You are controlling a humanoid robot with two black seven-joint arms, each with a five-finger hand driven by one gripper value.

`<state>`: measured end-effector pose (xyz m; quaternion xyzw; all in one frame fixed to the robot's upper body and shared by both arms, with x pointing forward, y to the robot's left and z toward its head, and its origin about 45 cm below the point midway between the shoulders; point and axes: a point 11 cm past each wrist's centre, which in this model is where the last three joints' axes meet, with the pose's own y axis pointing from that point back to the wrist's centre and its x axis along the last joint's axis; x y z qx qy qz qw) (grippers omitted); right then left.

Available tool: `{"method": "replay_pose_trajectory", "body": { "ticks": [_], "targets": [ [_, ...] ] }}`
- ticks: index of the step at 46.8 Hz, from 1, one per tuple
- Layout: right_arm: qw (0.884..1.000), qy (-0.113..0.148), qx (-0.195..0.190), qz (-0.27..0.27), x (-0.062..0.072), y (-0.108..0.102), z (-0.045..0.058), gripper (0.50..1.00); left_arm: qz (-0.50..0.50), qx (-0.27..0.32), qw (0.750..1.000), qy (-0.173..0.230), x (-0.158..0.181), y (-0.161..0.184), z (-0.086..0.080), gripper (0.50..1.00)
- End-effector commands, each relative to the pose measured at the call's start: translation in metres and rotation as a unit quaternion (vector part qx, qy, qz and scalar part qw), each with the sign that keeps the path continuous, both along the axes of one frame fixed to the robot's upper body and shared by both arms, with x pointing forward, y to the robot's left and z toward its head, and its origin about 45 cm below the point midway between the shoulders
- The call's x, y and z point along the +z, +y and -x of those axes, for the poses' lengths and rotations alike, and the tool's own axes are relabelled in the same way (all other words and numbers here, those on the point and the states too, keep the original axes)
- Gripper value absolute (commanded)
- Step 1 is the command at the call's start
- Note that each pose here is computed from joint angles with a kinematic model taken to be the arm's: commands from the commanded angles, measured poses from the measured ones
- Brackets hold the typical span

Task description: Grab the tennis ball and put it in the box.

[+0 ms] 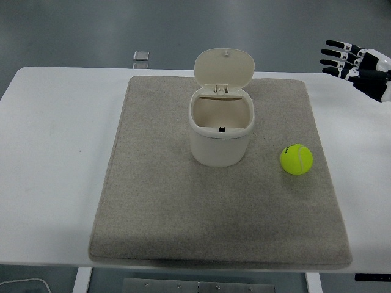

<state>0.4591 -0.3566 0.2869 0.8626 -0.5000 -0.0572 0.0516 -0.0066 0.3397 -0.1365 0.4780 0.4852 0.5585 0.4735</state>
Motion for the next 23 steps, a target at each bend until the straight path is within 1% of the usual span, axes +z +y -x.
{"method": "replay_pose_trajectory", "body": {
  "ticks": [1, 3, 5, 9, 12, 14, 23],
  "targets": [
    [1.000, 0.005, 0.022, -0.007, -0.002, 0.005, 0.006, 0.901, 0.000, 0.000, 1.000, 0.000, 0.000, 0.000, 0.000, 0.992],
    [0.999, 0.007, 0.030, -0.008, -0.003, 0.007, 0.008, 0.901, 0.000, 0.000, 1.000, 0.000, 0.000, 0.000, 0.000, 0.992],
    [0.999, 0.010, 0.038, -0.009, -0.008, 0.008, 0.011, 0.903, 0.000, 0.000, 1.000, 0.000, 0.000, 0.000, 0.000, 0.992],
    [0.997, 0.000, 0.073, 0.003, -0.011, 0.014, 0.017, 0.911, 0.000, 0.000, 1.000, 0.000, 0.000, 0.000, 0.000, 0.992],
    [0.996, -0.015, 0.087, 0.025, -0.007, 0.014, 0.019, 0.913, 0.000, 0.000, 1.000, 0.000, 0.000, 0.000, 0.000, 0.992],
    [0.994, -0.019, 0.097, 0.038, -0.005, 0.015, 0.022, 0.913, 0.000, 0.000, 1.000, 0.000, 0.000, 0.000, 0.000, 0.992],
    [0.987, -0.024, 0.138, 0.083, 0.000, 0.022, 0.034, 0.913, 0.000, 0.000, 1.000, 0.000, 0.000, 0.000, 0.000, 0.992]
  ]
}}
